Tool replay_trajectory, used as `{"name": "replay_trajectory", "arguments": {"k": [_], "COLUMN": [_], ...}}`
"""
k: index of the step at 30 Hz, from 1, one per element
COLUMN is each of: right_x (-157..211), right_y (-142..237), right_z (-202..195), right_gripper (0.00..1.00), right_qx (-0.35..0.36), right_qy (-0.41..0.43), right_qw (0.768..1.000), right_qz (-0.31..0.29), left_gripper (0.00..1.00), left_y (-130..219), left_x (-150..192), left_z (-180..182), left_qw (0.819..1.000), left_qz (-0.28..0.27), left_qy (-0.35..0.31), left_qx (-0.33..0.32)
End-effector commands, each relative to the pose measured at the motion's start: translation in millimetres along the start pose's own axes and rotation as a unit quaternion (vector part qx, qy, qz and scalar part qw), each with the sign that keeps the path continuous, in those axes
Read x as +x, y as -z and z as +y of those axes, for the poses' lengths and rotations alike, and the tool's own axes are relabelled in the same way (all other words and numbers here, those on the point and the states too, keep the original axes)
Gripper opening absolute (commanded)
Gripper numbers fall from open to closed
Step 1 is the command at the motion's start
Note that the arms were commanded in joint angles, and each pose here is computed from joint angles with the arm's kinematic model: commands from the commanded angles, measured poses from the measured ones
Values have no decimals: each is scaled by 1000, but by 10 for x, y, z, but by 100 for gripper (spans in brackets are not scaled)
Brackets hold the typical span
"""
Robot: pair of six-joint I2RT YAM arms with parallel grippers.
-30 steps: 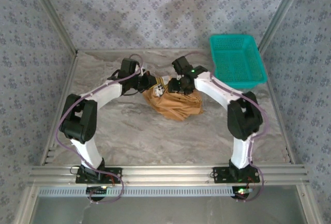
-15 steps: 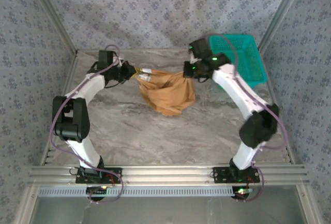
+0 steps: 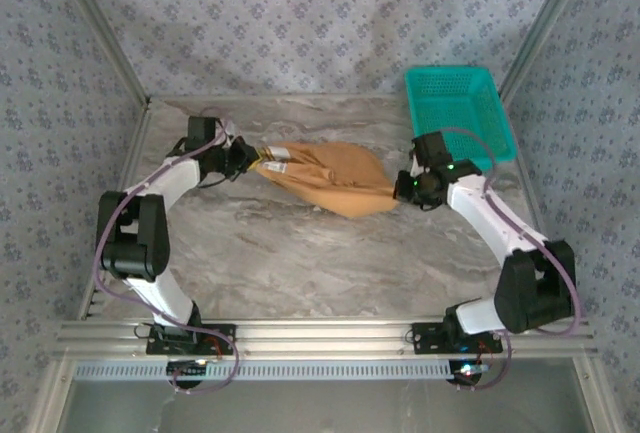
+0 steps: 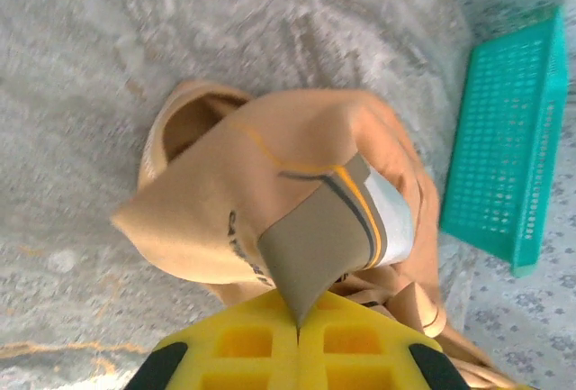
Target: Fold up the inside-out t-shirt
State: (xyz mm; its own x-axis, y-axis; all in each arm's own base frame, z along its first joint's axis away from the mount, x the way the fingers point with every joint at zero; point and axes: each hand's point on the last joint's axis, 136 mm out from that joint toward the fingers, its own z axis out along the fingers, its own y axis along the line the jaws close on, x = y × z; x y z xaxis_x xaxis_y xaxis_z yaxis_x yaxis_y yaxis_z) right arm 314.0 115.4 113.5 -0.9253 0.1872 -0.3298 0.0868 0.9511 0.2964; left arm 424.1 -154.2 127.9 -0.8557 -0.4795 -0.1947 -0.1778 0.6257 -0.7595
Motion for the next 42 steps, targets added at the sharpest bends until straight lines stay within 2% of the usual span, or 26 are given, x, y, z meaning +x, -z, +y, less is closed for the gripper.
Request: {"name": "replay_trajectory", "arguments": {"k": [1,2,3,5,7,8,11,13,16,28,31,33,36,37,42], "right_x": [-76,-57,-51,-39,-42,-34,-18,-19,-29,-30,-17,-6,6,8,-1], "right_y": [-74,-102,-112,-117,-123,-127,-140,-134,-108,-89,-105,-117,-126,-127,-148], "right_z": [227,241,254,298,325,339,345,335,332,310,306,286,216,198,80], "right_gripper": [0,0,0,0,0,0,0,0,0,0,0,0,0,0,0], "right_qx": [-46,-44,-44,-47,-47,-48,-46,-44,-44,-47,-48,-48,-46,-47,-38], "right_qy": [-1,2,4,11,16,18,19,19,18,15,11,9,-2,-5,-16], "right_qw": [999,999,999,999,999,999,999,999,999,999,999,999,999,999,999], "right_qz": [-16,-12,-11,-13,-16,-15,-11,-11,-12,-14,-11,-8,-3,-2,-4], "left_gripper": [18,36,47,60,62,62,61,61,59,66,54,39,7,0,0], "left_y": [50,93,153,291,336,299,24,-173,-390,-788,-928,-968,-939,-904,-542], "left_x": [98,144,167,247,368,462,819,1014,1199,1539,1612,1633,1627,1590,1177], "left_z": [-183,-146,-140,-226,-420,-547,-841,-909,-861,-574,-499,-456,-469,-505,-945], "left_qw": [998,994,989,969,953,950,950,952,954,940,936,935,936,938,957], "left_qz": [-6,-9,-17,-42,-54,-50,3,43,84,152,170,177,177,172,114], "left_qy": [-68,-87,-109,-175,-230,-252,-286,-284,-271,-271,-269,-265,-265,-265,-250], "left_qx": [-18,-61,-99,-169,-190,-178,-125,-103,-98,-138,-149,-153,-150,-146,-95]}}
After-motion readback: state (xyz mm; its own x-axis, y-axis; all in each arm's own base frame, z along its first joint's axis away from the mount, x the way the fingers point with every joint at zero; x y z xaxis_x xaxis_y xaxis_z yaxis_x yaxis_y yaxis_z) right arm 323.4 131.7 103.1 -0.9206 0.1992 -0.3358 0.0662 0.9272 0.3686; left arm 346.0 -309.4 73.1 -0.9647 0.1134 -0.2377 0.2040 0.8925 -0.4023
